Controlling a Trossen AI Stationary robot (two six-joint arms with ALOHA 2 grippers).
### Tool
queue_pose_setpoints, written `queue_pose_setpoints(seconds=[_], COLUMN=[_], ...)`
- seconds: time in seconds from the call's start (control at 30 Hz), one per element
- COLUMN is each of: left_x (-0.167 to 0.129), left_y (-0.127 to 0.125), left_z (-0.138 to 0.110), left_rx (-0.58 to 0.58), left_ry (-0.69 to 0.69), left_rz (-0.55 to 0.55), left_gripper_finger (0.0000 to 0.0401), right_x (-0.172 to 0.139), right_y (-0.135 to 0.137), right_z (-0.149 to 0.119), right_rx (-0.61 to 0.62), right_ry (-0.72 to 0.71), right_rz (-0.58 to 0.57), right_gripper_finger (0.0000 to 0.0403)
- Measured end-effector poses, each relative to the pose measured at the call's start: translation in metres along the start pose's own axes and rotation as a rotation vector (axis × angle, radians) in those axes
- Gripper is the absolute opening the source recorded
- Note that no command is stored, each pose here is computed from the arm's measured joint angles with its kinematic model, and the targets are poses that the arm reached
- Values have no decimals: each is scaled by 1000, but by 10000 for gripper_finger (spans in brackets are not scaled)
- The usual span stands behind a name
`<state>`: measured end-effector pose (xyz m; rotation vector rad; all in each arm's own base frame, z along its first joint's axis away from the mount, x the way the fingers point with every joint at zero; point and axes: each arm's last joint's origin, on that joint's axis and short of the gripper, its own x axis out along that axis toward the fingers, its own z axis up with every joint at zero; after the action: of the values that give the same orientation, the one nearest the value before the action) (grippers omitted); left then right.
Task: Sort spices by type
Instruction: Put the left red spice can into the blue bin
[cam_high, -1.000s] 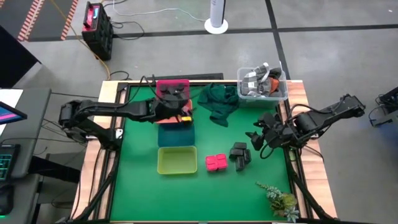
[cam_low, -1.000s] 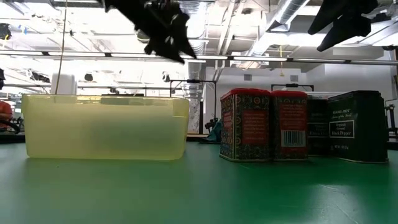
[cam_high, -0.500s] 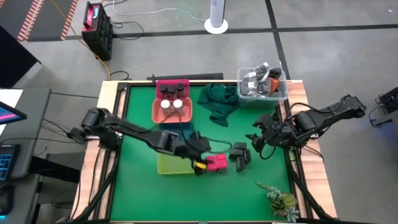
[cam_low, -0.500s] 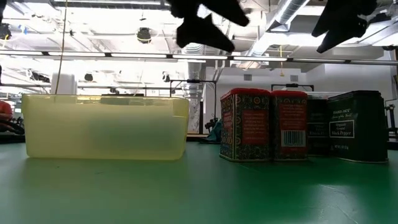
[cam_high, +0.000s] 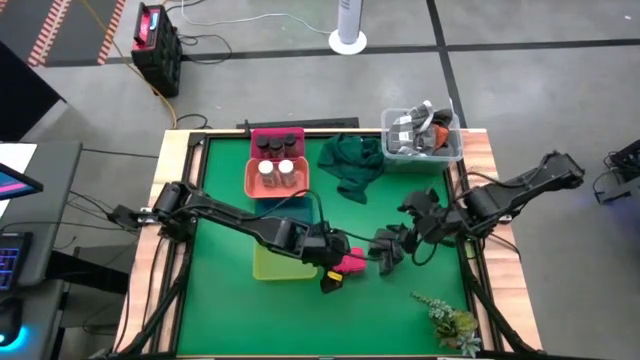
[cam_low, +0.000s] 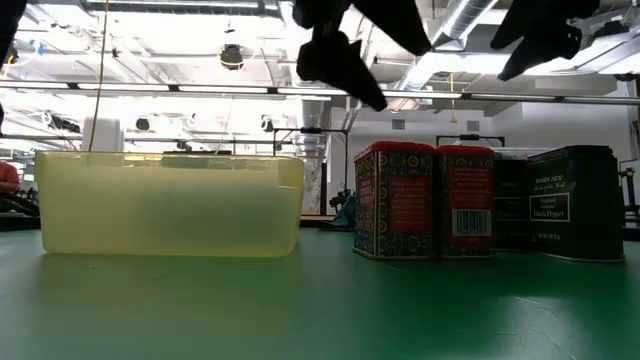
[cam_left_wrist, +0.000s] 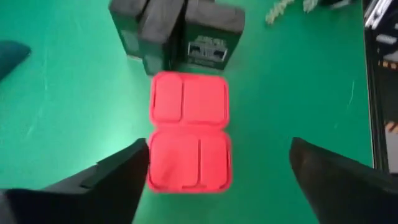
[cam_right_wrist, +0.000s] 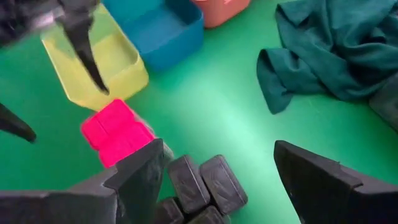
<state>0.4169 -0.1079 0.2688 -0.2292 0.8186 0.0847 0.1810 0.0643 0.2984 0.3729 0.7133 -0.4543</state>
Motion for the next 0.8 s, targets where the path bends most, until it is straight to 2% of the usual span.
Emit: queue_pose_setpoints(seconds=[0.07,0.37,0.57,0.8], left_x=[0,13,32,34], left_y=[3,6,9,10], left_z=[-2,-10,-14,-13], left_rx=[1,48,32,49], left_ry=[31,86,110,98], left_rz=[13,39,43,35], left_gripper_finger=[394,399,400,400], right_x=[7,30,26,21], right_y=[7,31,33,35], right_z=[-3,-10,-13,-17], right_rx=[-19,-32,-17,4], right_ry=[16,38,46,53], right_rz=[-6,19,35,50], right_gripper_finger=[327,327,327,327])
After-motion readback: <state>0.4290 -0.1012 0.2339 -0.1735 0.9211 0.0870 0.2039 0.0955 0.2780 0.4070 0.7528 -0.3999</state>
